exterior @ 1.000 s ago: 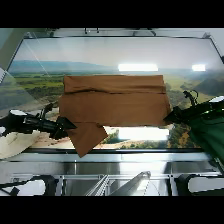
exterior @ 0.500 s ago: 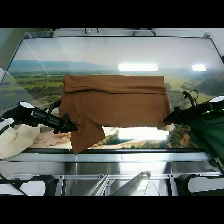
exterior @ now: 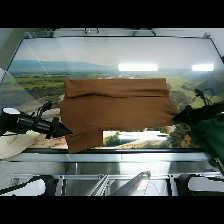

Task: Fold the shirts.

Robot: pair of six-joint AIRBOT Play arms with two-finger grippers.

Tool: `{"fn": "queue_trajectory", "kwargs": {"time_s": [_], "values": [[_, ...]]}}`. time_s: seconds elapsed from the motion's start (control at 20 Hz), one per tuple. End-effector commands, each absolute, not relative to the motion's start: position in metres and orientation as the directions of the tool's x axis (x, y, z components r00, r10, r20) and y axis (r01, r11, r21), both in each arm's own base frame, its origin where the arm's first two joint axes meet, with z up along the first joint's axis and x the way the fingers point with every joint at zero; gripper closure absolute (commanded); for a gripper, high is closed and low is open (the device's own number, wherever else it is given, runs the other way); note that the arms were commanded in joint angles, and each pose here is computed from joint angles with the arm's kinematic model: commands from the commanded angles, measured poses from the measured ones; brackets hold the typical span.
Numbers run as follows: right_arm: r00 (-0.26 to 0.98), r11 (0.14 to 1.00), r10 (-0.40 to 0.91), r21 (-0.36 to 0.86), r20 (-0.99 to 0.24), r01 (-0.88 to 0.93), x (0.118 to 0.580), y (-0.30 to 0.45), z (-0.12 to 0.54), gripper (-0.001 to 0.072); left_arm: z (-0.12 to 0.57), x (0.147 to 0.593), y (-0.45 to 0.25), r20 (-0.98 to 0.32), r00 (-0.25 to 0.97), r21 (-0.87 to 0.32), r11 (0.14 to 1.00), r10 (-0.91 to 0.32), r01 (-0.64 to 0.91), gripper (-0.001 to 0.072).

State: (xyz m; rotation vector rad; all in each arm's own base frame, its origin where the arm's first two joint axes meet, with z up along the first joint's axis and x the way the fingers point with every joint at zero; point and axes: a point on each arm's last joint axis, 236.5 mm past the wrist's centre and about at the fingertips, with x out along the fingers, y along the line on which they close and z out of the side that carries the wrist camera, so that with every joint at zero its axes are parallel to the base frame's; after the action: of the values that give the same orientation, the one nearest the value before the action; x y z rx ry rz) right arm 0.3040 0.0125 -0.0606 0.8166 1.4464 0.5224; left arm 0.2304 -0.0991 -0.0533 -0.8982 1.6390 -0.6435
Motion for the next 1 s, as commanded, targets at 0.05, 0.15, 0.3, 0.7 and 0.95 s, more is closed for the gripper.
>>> {"fn": "queue_trajectory", "kwargs": {"time_s": [0.05,0.15,0.3,0.7,0.95], "values": [[0.143,0.619,0.751,0.763,-0.645,0.187,0.306,-0.002,-0.051,0.0697,-0.046,0.226,-0.087,-0.518,-0.061,-0.815,0.514,-0.853,-0.268,0.0669],[0.194,0.585,0.77,0.794,-0.608,0.164,0.321,0.007,-0.043,0.0696,-0.03,0.245,-0.088,-0.493,-0.017,-0.844,0.483,-0.87,-0.233,0.0669],[0.305,0.538,0.783,0.836,-0.542,0.105,0.353,0.015,-0.024,0.0696,0.025,0.305,-0.086,-0.417,0.139,-0.909,0.407,-0.898,-0.093,0.0669],[0.564,0.662,0.613,0.749,-0.553,0.014,0.472,0.01,-0.028,0.0695,0.072,0.451,-0.051,-0.45,0.264,-0.859,0.495,-0.853,0.133,0.0669],[0.643,0.74,0.519,0.672,-0.564,-0.008,0.525,0.014,-0.053,0.0696,0.002,0.507,-0.072,-0.45,0.17,-0.872,0.472,-0.877,0.129,0.0669]]}}
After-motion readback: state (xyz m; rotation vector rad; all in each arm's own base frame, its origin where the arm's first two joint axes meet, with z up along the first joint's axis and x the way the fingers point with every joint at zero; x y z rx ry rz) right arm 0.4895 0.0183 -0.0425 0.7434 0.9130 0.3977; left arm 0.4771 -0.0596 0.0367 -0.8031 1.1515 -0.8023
